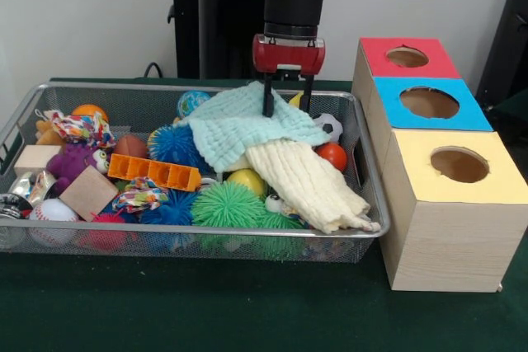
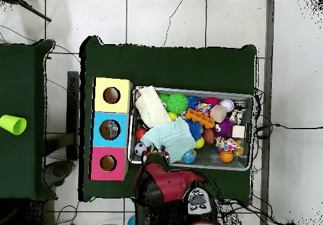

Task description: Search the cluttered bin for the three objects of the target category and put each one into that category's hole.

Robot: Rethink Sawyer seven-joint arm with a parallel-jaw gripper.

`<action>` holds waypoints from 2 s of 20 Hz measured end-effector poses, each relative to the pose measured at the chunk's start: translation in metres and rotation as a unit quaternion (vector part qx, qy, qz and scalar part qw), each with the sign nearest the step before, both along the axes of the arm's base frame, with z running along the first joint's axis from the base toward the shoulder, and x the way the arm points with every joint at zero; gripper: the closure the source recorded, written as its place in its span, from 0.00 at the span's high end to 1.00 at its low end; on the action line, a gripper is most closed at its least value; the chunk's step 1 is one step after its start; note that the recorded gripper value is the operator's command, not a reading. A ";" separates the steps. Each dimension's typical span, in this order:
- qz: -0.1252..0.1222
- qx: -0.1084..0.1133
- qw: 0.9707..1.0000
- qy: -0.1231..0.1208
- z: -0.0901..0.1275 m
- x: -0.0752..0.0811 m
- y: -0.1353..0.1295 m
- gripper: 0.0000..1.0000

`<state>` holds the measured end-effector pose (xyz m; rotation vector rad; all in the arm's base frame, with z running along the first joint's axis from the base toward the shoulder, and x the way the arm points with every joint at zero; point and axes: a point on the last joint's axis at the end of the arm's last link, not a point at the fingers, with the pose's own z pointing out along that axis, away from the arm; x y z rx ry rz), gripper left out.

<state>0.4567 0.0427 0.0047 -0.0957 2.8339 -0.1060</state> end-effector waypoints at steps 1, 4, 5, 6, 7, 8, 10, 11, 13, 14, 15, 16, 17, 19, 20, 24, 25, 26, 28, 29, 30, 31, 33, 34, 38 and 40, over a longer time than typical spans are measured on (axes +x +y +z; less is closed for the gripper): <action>0.000 0.000 1.000 0.002 -0.002 -0.002 0.000 1.00; 0.000 0.000 1.000 0.011 -0.011 -0.009 -0.001 1.00; 0.000 0.000 1.000 0.013 -0.013 -0.011 -0.001 1.00; 0.000 0.000 1.000 0.013 -0.013 -0.012 -0.001 1.00; -0.001 0.000 1.000 0.014 -0.015 -0.013 -0.002 1.00; -0.001 -0.001 1.000 0.012 -0.017 -0.014 -0.002 1.00; -0.001 -0.001 1.000 0.007 -0.018 -0.013 -0.004 1.00; -0.001 -0.002 1.000 0.007 -0.019 -0.013 -0.005 1.00; -0.001 -0.003 1.000 0.007 -0.019 -0.013 -0.006 1.00; -0.001 -0.003 1.000 0.007 -0.019 -0.013 -0.006 1.00; -0.001 -0.003 1.000 0.007 -0.019 -0.013 -0.006 1.00; -0.001 -0.003 1.000 0.007 -0.019 -0.013 -0.006 1.00; -0.002 -0.003 1.000 0.006 -0.018 -0.013 -0.006 1.00; -0.002 -0.003 1.000 0.002 -0.016 -0.010 -0.008 1.00; -0.003 -0.003 1.000 -0.002 -0.012 -0.007 -0.010 1.00; -0.009 0.002 1.000 -0.010 0.000 0.002 -0.018 1.00; -0.013 0.004 1.000 -0.011 0.007 0.006 -0.023 1.00; -0.017 0.005 1.000 -0.011 0.012 0.008 -0.027 1.00; -0.025 0.008 1.000 -0.009 0.021 0.012 -0.036 1.00; -0.030 0.009 0.999 -0.008 0.025 0.013 -0.040 1.00; -0.048 0.012 0.999 -0.005 0.040 0.018 -0.057 0.00; -0.049 0.012 0.999 -0.005 0.041 0.018 -0.058 0.00; -0.051 0.012 0.999 -0.005 0.042 0.019 -0.060 0.00; -0.055 0.012 0.998 -0.006 0.046 0.020 -0.064 0.00; -0.052 0.012 0.999 -0.012 0.056 0.025 -0.068 0.00; -0.048 0.014 0.999 -0.016 0.062 0.028 -0.069 0.00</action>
